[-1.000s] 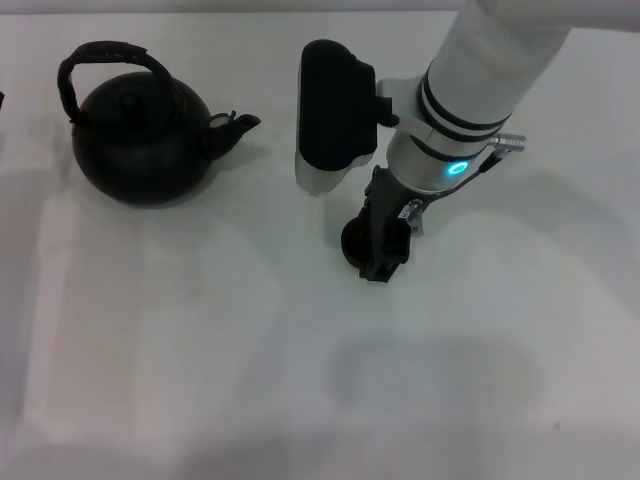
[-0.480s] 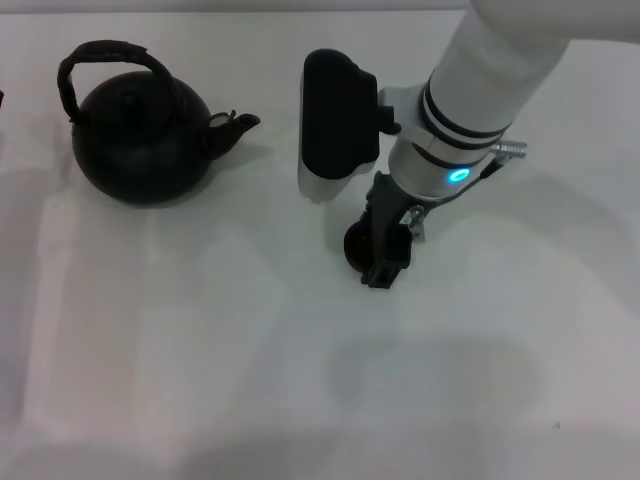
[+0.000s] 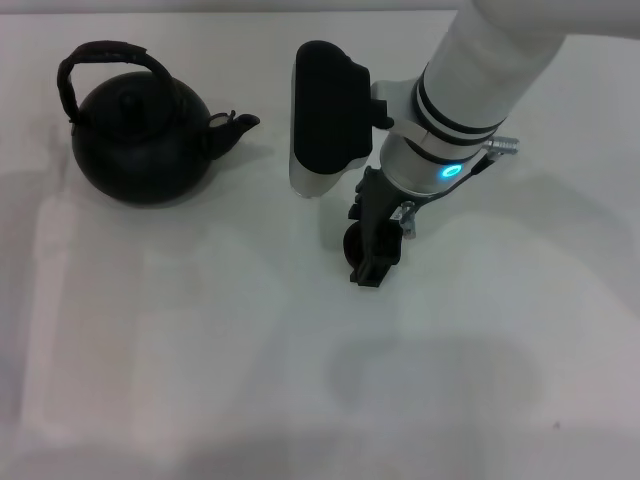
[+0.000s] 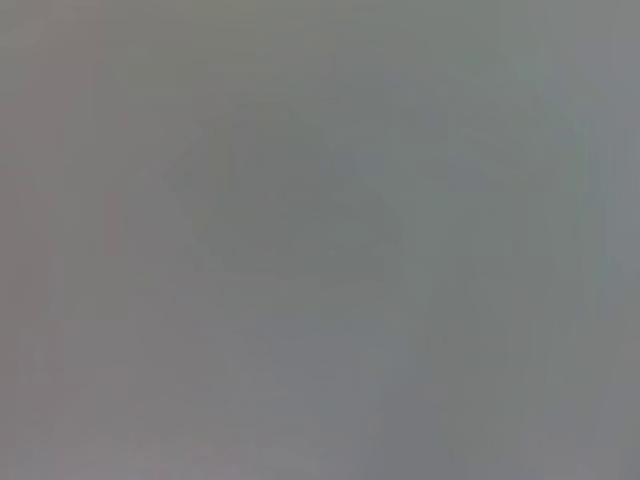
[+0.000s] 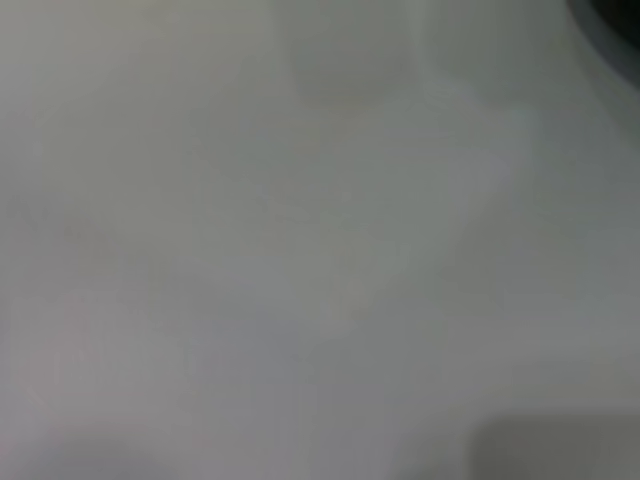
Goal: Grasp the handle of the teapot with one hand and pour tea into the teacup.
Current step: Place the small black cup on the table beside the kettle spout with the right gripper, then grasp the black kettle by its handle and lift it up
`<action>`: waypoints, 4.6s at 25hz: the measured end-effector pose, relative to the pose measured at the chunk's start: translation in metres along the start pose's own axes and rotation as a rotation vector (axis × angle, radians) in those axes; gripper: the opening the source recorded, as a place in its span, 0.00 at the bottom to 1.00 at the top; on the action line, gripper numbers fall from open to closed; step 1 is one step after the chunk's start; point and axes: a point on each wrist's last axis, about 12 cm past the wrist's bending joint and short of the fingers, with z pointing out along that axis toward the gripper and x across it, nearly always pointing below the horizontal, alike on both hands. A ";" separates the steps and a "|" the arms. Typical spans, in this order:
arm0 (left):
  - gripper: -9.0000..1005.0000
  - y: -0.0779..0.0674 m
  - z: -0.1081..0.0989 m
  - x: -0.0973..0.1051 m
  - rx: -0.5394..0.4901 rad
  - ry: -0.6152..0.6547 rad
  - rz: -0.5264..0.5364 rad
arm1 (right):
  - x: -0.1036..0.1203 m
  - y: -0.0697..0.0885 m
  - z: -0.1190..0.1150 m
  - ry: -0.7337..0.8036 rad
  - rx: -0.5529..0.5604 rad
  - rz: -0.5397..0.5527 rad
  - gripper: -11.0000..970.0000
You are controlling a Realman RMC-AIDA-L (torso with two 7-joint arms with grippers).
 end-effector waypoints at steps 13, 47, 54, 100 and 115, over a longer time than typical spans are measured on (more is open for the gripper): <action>0.75 0.001 -0.001 0.000 -0.002 0.000 0.000 | -0.003 -0.003 -0.003 -0.080 0.008 0.038 0.89; 0.75 0.010 0.002 -0.011 -0.030 -0.078 0.018 | 0.196 -0.036 -0.042 -1.422 0.615 0.815 0.88; 0.75 0.010 0.000 -0.010 -0.022 -0.069 0.023 | 0.225 -0.026 -0.033 -1.400 0.953 0.834 0.88; 0.75 -0.005 0.001 0.005 0.293 0.101 0.251 | 0.236 -0.041 -0.025 -1.251 1.064 0.954 0.88; 0.75 -0.013 0.027 0.011 0.322 0.189 0.307 | 0.237 -0.041 -0.026 -1.264 1.074 0.971 0.88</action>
